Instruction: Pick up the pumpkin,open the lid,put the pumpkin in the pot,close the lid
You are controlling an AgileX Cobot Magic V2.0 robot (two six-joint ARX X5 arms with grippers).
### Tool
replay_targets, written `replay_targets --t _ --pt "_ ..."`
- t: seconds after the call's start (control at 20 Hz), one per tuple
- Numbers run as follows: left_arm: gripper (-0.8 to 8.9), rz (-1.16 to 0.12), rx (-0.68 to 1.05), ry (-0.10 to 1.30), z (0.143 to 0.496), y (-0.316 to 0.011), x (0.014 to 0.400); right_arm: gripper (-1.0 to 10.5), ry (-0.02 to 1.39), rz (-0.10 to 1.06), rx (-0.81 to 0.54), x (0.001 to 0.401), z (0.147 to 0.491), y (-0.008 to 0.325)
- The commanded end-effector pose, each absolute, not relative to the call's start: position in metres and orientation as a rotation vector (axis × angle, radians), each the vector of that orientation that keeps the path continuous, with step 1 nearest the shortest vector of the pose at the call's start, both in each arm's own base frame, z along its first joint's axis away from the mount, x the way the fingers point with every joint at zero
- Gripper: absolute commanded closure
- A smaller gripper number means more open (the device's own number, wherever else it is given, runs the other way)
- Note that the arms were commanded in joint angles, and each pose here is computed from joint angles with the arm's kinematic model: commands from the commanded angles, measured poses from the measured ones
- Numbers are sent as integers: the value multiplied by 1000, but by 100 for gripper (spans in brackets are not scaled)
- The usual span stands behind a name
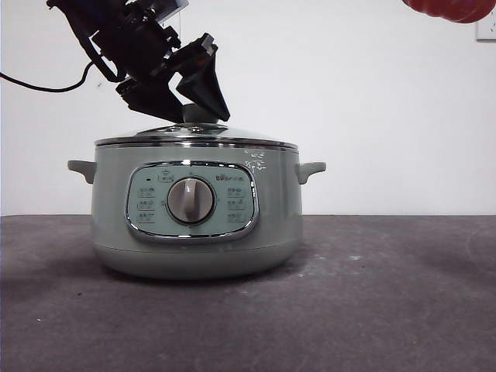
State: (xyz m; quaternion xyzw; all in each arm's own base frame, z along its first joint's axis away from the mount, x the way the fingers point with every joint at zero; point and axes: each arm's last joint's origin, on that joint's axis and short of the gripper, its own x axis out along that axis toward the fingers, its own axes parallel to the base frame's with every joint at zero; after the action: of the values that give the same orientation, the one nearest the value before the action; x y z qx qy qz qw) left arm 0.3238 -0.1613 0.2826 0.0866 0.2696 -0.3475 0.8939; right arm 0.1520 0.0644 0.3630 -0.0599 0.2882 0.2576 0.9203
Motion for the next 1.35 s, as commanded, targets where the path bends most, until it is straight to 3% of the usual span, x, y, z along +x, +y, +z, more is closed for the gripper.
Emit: replay_targets --t 0.05,0.15,0.45,0.9,1.1,1.35 --pt "734 -728 178 570 281 -163 323 957 590 527 -115 152 363 65" --pt "827 -731 177 570 281 -163 323 957 590 527 -115 152 363 65" --pt "826 -731 168 554 287 -161 320 957 590 527 -115 152 363 65" --pt "826 -726 154 370 353 -145 285 957 612 529 -115 158 360 67" --pt "826 -721 149 308 386 -127 248 958 614 571 -72 172 357 76" --pt "826 -625 166 286 418 -90 183 959 585 700 -26 207 344 114"
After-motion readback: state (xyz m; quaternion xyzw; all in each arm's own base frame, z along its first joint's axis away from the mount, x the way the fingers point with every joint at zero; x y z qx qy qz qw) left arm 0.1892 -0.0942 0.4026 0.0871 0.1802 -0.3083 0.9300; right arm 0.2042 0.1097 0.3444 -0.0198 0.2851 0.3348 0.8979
